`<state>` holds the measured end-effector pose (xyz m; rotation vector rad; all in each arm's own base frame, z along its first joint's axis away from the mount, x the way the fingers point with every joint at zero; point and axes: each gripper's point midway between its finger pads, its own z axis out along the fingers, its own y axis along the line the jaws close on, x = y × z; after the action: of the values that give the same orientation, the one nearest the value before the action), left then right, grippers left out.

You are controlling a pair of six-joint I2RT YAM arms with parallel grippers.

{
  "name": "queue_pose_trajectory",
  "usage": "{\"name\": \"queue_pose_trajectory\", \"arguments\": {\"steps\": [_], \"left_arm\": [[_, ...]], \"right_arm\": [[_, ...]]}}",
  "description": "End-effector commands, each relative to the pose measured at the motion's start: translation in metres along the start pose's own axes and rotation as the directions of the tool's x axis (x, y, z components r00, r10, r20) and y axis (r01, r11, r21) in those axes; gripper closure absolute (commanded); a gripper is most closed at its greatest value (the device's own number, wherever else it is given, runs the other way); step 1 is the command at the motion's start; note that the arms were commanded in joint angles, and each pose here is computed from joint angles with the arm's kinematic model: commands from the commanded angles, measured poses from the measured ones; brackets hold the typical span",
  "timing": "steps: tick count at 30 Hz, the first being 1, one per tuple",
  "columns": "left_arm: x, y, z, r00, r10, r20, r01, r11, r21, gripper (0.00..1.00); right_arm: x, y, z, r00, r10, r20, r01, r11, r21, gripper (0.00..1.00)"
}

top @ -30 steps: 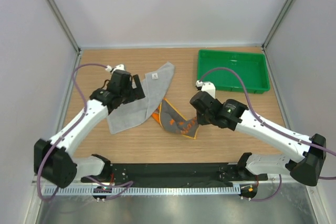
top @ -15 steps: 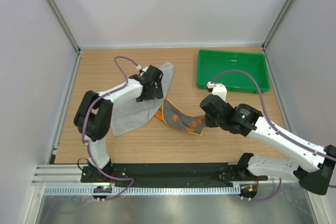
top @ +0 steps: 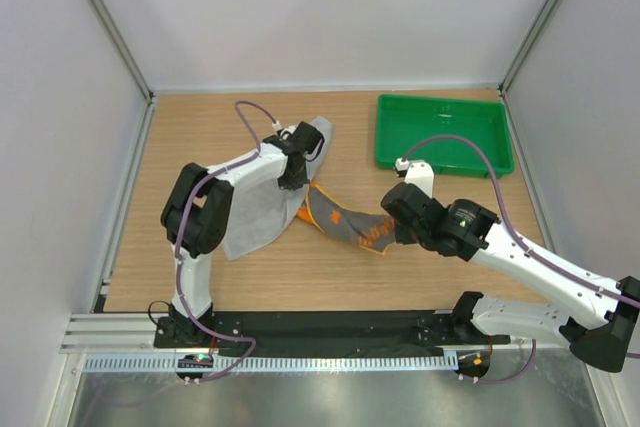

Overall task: Roll the towels
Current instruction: Move the towel to the center of the board

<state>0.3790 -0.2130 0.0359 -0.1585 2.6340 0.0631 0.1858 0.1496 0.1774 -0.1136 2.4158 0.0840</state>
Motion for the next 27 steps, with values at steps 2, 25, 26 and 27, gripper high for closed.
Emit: {"name": "queue_pose_trajectory", "arguments": {"steps": [2, 25, 26, 27], "left_arm": [[-0.046, 0.029, -0.032, 0.994, 0.006, 0.105, 0.004, 0.996, -0.089, 0.96], [-0.129, 0.355, -0.126, 0.813, -0.498, 0.303, 0.58, 0.739, -0.343, 0.23], [-0.121, 0.342, -0.122, 0.822, -0.496, 0.281, 0.568, 0.757, -0.323, 0.19], [-0.127, 0.331, -0.12, 0.829, -0.471, 0.301, 0.551, 0.78, -0.297, 0.13]], "right_arm": [[-0.012, -0.01, -0.009, 0.998, -0.015, 0.054, 0.013, 0.999, 0.033, 0.99], [0.001, 0.01, 0.011, 0.997, -0.068, -0.02, 0.068, 0.998, -0.008, 0.99], [0.002, 0.01, 0.012, 0.997, -0.07, -0.022, 0.07, 0.998, -0.007, 0.99], [0.004, 0.009, 0.014, 0.997, -0.073, -0.027, 0.073, 0.997, -0.007, 0.99]]}}
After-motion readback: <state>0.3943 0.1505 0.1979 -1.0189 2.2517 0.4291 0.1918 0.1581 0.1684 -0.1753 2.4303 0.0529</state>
